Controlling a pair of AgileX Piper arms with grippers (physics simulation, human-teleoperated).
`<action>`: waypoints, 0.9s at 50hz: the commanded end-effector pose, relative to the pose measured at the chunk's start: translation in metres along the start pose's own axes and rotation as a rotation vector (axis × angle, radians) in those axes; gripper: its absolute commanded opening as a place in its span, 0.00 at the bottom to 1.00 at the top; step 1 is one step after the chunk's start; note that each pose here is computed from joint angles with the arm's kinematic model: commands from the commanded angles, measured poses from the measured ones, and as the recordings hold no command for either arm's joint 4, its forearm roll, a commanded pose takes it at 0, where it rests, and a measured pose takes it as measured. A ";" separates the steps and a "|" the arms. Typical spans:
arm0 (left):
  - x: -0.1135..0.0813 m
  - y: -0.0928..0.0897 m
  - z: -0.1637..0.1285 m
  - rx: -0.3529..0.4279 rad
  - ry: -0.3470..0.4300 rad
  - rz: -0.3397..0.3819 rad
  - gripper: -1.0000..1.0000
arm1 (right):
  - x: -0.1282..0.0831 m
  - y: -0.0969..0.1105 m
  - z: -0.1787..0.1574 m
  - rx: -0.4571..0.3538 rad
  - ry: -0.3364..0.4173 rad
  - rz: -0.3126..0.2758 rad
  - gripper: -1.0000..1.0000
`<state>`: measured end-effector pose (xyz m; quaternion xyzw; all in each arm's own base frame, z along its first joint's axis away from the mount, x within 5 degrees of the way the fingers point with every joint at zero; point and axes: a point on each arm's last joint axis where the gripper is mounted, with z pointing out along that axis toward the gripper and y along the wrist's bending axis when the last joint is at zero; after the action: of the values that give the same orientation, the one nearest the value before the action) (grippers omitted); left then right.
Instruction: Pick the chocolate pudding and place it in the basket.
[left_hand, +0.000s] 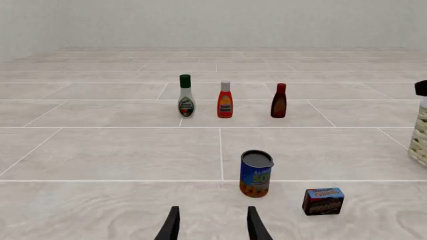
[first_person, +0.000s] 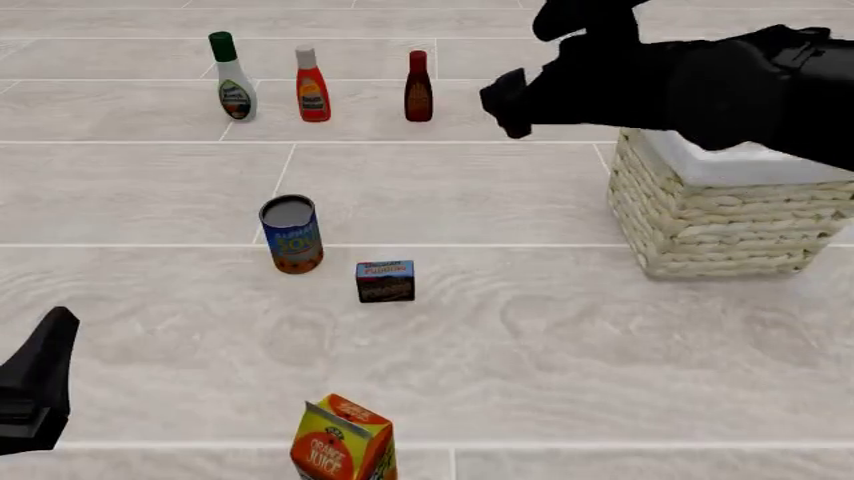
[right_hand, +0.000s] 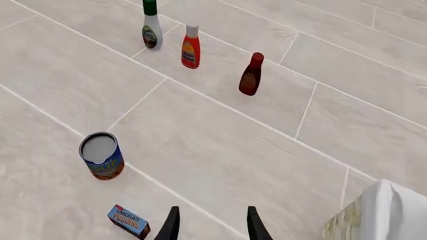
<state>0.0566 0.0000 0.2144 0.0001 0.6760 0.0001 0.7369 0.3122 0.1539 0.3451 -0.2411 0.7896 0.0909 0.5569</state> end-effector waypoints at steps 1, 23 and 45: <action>0.000 0.000 0.000 0.000 0.000 0.000 1.00 | -0.021 0.003 0.030 -0.021 0.062 0.002 1.00; 0.000 0.000 0.000 0.000 0.000 0.000 1.00 | -0.031 0.033 0.071 -0.103 0.163 -0.064 1.00; 0.000 0.000 0.000 0.000 0.000 0.000 1.00 | -0.028 0.046 0.109 -0.134 0.267 -0.081 1.00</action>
<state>0.0566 0.0000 0.2144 0.0002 0.6760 0.0001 0.7369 0.3811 0.2339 0.3324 -0.3113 0.8321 0.0878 0.4506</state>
